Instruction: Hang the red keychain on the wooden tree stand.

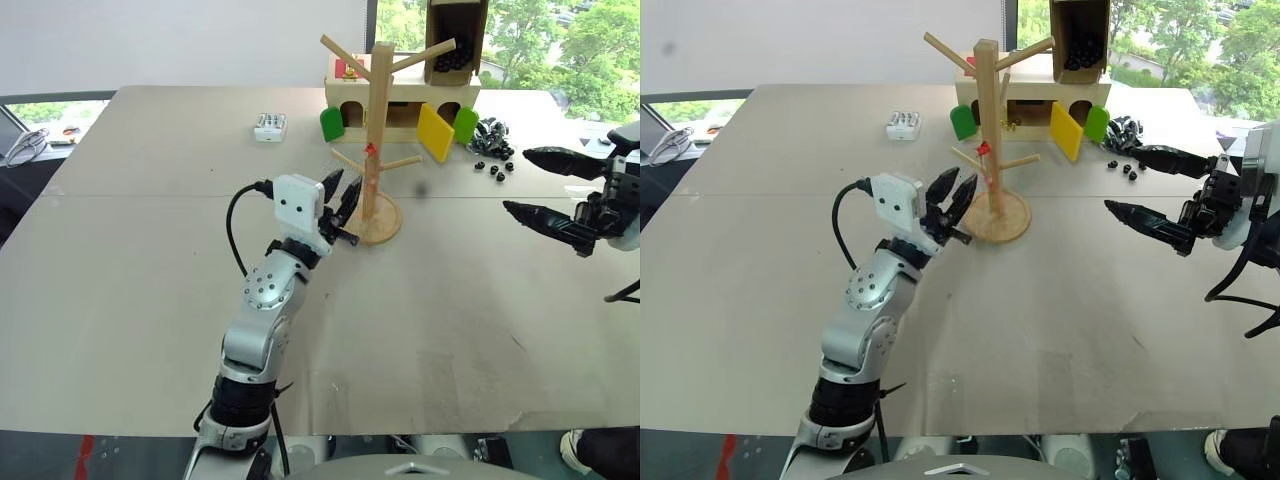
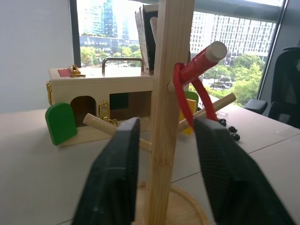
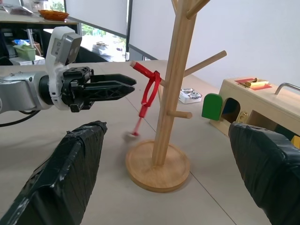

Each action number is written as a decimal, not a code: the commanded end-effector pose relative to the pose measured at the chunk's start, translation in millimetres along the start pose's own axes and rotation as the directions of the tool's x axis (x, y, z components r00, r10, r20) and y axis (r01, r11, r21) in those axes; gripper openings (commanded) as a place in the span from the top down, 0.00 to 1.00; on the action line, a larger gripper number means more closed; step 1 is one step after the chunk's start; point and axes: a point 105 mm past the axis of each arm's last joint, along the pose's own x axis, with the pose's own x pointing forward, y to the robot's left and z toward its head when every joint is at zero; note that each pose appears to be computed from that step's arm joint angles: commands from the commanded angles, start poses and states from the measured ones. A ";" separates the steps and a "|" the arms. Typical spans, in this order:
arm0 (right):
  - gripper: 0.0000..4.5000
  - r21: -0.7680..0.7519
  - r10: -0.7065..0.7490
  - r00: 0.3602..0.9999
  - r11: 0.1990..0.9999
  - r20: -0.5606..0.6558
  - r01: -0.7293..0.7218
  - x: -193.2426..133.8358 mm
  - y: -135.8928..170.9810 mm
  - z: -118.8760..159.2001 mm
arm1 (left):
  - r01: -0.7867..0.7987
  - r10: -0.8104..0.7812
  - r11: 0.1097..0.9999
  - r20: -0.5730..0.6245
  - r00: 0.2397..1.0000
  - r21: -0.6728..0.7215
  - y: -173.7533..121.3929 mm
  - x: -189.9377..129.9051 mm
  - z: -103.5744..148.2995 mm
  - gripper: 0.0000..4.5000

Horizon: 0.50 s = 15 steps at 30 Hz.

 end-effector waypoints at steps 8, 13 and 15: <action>0.00 -0.006 -0.350 0.932 0.936 0.099 0.352 6.8 -25.5 -30.1 | -0.191 0.186 0.981 -0.104 0.977 -0.036 53.8 -29.0 -28.3 0.09; 0.00 0.084 -0.674 0.737 0.737 0.036 0.670 4.1 -37.7 -107.0 | -0.384 0.382 0.923 -0.191 0.904 0.030 104.0 -61.6 -57.1 0.09; 0.00 0.083 -0.743 0.670 0.668 0.015 0.739 -0.7 -40.8 -125.2 | -0.418 0.419 0.907 -0.195 0.887 0.050 111.6 -70.5 -61.4 0.09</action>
